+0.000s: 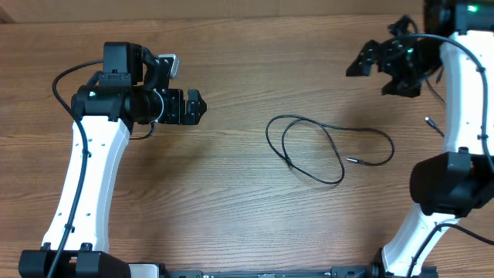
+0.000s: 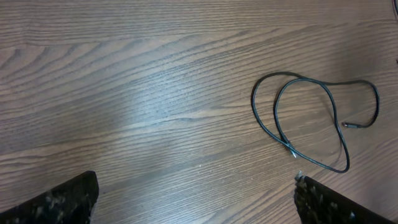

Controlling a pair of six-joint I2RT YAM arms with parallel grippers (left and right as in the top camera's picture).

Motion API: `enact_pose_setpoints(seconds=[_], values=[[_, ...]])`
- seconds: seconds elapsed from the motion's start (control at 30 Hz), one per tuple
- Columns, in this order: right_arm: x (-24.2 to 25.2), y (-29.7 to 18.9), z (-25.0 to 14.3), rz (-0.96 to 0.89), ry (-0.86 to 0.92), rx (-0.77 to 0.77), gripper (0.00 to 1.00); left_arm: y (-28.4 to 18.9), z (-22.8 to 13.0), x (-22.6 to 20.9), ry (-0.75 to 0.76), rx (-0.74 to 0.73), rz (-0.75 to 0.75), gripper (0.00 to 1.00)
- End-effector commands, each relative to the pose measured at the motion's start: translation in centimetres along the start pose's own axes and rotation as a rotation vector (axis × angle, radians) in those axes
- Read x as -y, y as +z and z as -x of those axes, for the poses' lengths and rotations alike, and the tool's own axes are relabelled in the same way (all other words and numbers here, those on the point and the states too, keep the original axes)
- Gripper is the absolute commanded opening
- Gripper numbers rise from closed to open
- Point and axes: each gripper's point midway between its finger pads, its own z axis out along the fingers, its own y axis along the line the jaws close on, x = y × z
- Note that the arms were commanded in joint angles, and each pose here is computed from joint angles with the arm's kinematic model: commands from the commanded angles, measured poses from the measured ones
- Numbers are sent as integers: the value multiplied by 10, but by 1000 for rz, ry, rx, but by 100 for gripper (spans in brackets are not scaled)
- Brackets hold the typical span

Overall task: Untangle cables
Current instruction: 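Release the cable at the right edge and return the right gripper to the cables, then grasp the remaining black cable with the right gripper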

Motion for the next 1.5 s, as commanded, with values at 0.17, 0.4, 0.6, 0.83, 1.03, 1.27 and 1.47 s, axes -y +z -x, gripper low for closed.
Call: enact_pose_setpoints(seconds=[0.17,0.4,0.6,0.83,1.03,1.27,1.47], values=[[-6,37,-62,-213,-77,-165,100,-1,2,3,20,6,-4,100],[1,68,-119,-292,-138,-315,100,-1,2,3,20,6,-4,100],[-5,91,-142,-297,-267,-400,100,-1,2,3,20,6,-4,100],[-12,138,-159,-257,-380,-423,100,-1,2,3,20,6,-4,100],[-1,173,-173,-234,-404,-424,100,-1,2,3,20,6,-4,100],[11,192,-195,-184,-413,-474,99,-1,2,3,20,6,-4,100],[5,195,-200,-134,-413,-484,49,-1,2,3,20,6,-3,100]])
